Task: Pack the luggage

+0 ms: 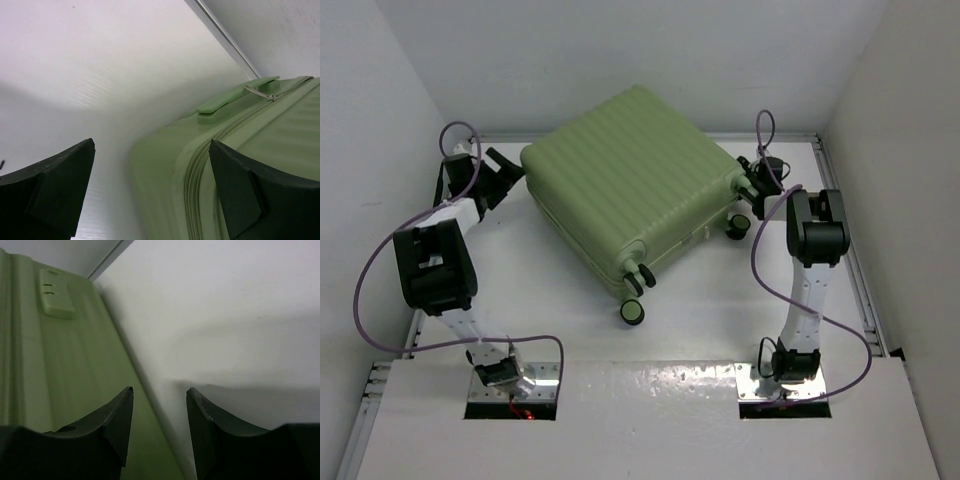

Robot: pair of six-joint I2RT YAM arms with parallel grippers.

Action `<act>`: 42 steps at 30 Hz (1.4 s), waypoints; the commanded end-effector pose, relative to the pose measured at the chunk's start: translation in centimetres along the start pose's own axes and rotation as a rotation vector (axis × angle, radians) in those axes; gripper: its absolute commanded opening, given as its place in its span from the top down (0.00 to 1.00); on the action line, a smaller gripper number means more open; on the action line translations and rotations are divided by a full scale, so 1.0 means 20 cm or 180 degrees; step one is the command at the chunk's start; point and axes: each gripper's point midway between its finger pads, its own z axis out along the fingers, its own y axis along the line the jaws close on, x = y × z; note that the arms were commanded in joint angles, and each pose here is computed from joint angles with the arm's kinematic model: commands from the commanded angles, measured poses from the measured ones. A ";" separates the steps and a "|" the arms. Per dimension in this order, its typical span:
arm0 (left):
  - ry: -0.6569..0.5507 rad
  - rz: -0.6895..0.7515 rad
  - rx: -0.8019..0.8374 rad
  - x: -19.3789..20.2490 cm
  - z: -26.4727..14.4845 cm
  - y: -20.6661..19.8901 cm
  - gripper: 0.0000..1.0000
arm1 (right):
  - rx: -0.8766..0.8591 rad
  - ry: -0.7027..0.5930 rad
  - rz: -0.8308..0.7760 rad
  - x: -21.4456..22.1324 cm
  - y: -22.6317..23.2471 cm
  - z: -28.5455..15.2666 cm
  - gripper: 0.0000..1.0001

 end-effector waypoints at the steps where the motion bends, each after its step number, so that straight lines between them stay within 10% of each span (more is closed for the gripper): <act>1: 0.0108 0.0168 0.0544 0.01 -0.11 -0.26 0.02 | -0.0644 0.0248 -0.0247 0.02 0.45 0.05 0.53; 11: -0.0575 0.0738 0.0210 -0.39 -0.53 -0.31 0.00 | 0.0061 -0.0512 -0.0681 -0.46 0.18 -0.48 0.44; 16: -0.0381 0.0910 0.0181 -0.15 -0.82 -0.44 0.00 | 0.0480 -0.0840 -0.0886 -0.70 -0.08 -0.93 0.42; 24: 0.0535 0.0476 0.0488 0.52 -1.02 -0.35 0.00 | -0.0036 -0.0609 -0.1325 -0.27 0.13 -1.34 0.54; 31: 0.0372 0.0619 0.0466 0.54 -1.10 -0.31 0.00 | -0.1210 0.0062 -0.2169 0.33 0.63 -1.50 0.68; 36: 0.0474 0.0514 0.0297 0.54 -1.05 -0.24 0.00 | -0.1006 0.0412 -0.2183 0.62 0.61 -1.42 0.96; 42: 0.0366 0.0518 0.0224 0.49 -1.04 -0.24 0.00 | -0.1034 0.0973 -0.2400 0.91 0.68 -1.25 1.00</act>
